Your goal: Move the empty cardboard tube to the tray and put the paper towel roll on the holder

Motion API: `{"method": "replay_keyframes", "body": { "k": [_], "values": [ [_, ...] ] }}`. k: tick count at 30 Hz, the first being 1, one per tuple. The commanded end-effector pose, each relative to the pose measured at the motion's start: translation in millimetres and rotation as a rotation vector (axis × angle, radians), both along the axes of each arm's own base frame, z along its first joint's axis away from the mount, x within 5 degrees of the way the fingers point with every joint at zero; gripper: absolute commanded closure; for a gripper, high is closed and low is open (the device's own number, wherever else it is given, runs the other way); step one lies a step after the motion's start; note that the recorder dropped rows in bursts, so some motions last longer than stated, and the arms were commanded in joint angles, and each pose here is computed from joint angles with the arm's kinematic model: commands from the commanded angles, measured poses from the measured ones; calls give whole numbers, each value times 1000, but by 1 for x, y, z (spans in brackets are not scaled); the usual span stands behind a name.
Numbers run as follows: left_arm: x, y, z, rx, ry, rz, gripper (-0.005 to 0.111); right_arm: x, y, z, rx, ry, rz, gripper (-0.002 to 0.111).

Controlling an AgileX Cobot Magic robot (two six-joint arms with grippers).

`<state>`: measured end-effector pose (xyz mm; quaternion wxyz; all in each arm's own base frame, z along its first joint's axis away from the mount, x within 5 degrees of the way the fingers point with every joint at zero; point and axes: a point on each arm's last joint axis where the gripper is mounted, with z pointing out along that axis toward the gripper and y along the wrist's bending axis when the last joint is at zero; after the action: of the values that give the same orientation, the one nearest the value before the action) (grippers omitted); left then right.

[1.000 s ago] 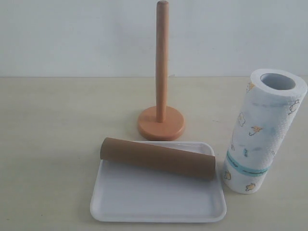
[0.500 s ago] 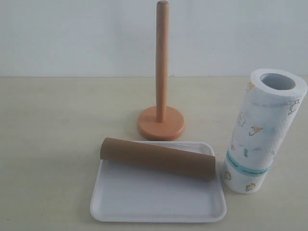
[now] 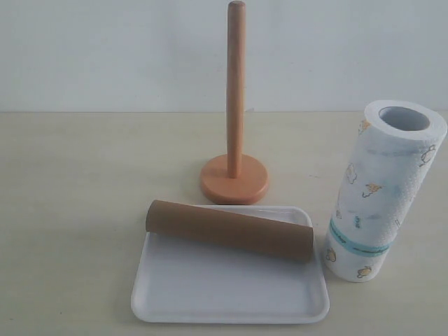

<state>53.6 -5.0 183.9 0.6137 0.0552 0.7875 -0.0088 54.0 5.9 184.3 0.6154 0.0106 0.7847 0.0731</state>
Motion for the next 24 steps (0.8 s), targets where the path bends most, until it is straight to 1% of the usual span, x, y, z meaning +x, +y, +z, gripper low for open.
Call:
{"method": "replay_keyframes", "body": {
  "k": [1,6,9,10,13,15,18,20,22,24],
  "values": [
    [0,0,-1,-15,1,3,103,2,-1,13,1,-147,-8,108],
    [0,0,-1,-13,1,2,103,1,-1,35,25,-393,-13,108],
    [0,0,-1,-13,1,2,103,-5,-2,58,50,-648,-19,108],
    [0,0,-1,-13,1,2,103,-11,-3,69,63,-790,-22,108],
    [0,0,-1,-13,1,2,103,-31,-5,92,119,-1118,-22,108],
    [0,0,-1,-13,1,2,103,-43,-6,103,133,-1262,-23,108],
    [0,0,-1,-13,1,2,103,-55,-7,130,145,-1340,-24,108],
    [0,0,-1,-13,1,2,103,-59,-8,148,127,-1340,-32,108],
    [0,0,-1,-13,1,2,103,-53,-7,168,106,-1279,-36,108],
    [0,0,-1,-13,1,2,103,-40,-5,183,89,-1172,-31,108]
  ]
}}
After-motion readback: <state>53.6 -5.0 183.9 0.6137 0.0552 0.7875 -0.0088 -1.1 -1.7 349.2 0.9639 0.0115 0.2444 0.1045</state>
